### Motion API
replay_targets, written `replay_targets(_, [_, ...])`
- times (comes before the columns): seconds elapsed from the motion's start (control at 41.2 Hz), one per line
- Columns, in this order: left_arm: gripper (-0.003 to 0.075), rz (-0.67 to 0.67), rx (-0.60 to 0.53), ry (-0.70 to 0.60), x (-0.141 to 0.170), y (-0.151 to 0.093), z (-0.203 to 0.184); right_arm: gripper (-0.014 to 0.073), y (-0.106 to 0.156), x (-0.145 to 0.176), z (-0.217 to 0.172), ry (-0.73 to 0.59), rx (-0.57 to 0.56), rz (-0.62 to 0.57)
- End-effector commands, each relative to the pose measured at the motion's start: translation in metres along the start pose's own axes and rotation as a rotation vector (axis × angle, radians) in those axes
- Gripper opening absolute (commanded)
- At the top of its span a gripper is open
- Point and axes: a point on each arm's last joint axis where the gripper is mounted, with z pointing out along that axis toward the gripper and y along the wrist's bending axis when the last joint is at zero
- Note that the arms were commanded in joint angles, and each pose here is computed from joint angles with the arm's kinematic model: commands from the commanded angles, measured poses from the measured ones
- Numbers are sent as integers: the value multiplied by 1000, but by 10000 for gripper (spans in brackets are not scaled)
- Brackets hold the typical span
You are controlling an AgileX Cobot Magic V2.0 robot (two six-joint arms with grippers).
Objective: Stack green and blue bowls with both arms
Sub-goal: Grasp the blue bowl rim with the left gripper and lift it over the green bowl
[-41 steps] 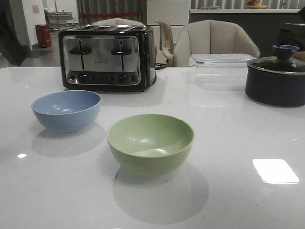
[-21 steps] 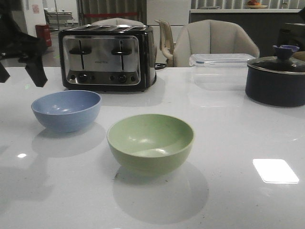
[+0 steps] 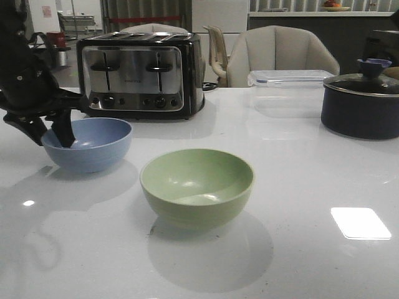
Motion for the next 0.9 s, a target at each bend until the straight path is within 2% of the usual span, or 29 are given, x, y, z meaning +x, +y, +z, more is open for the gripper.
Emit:
replay_targets(0.0, [148, -14, 5, -118, -17, -2, -32, 444, -1, -13, -8, -96, 17, -15])
replay_targets(0.073, [94, -11, 5, -110, -17, -2, -36, 444, -1, -13, -8, -96, 17, -15])
replay_targets(0.194, [98, -5, 11, -113, -19, -5, -57, 444, -1, -12, -8, -95, 17, -15])
replay_targets(0.364, [98, 58, 25, -225, -21, -16, -119, 444, -1, -12, -8, -95, 17, -15])
replay_targets(0.582, [98, 206, 95, -327, -8, -57, -184, 444, -1, -12, -8, -95, 17, -15])
replay_targets(0.752, [98, 338, 160, -314, 4, -101, -191, 444, -1, -12, -8, -93, 16, -15])
replay_targets(0.873, [98, 415, 203, -280, 11, -131, -182, 444, -1, -12, -8, -93, 16, -15])
